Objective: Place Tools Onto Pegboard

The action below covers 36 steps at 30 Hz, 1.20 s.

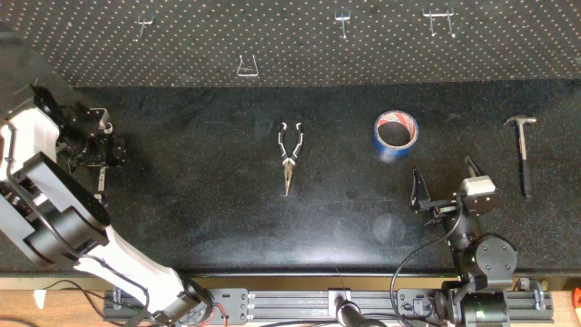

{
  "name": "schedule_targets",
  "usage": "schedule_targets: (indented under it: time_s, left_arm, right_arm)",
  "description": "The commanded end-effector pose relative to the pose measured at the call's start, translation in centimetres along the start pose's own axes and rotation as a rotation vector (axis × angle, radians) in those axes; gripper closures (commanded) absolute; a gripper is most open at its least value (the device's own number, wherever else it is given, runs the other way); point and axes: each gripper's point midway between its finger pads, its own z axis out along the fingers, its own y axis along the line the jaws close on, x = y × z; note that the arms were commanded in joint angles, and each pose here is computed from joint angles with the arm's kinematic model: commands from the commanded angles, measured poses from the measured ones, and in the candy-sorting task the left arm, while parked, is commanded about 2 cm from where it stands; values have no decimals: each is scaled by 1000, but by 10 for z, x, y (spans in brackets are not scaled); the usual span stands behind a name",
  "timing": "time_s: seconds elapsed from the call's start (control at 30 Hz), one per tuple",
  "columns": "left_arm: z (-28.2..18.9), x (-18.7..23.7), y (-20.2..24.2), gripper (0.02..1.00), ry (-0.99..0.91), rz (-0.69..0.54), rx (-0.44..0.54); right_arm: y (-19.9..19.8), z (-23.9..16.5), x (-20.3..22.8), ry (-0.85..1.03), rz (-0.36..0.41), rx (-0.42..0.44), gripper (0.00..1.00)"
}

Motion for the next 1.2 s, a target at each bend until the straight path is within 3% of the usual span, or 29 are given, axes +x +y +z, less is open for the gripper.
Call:
schedule_targets:
  time_s: [0.03, 0.07, 0.1, 0.13, 0.3, 0.43, 0.53, 0.63, 0.73, 1.2]
  left_arm:
    - [5, -2, 4, 325, 11, 17, -1]
    - [5, -2, 5, 579, 12, 7, -2]
    - [5, -1, 5, 711, 12, -10, -1]
    - [5, -1, 8, 989, 5, -48, -5]
    - [-3, -6, 7, 989, -17, -55, -18]
    - [-114, -51, -12, 989, -363, -137, -186]
    - [-181, -66, -76, 991, -658, -28, -251]
    - [-200, -61, -150, 991, -843, 79, -205]
    - [-222, -50, -193, 989, -978, -3, -81]
    - [-181, -85, -162, 989, -926, -106, -119]
  right_arm:
    - [2, 0, 1, 2, 7, -7, 25]
    - [2, 0, 1, 2, 7, -7, 25]
    - [2, 0, 1, 2, 7, -7, 25]
    - [2, 0, 1, 2, 7, -7, 25]
    - [2, 0, 1, 2, 7, -7, 25]
    - [2, 0, 1, 2, 7, -7, 25]
    - [2, 0, 1, 2, 7, -7, 25]
    - [2, 0, 1, 1, 7, -7, 27]
    - [2, 0, 1, 1, 7, -7, 25]
    - [2, 0, 1, 2, 7, -7, 25]
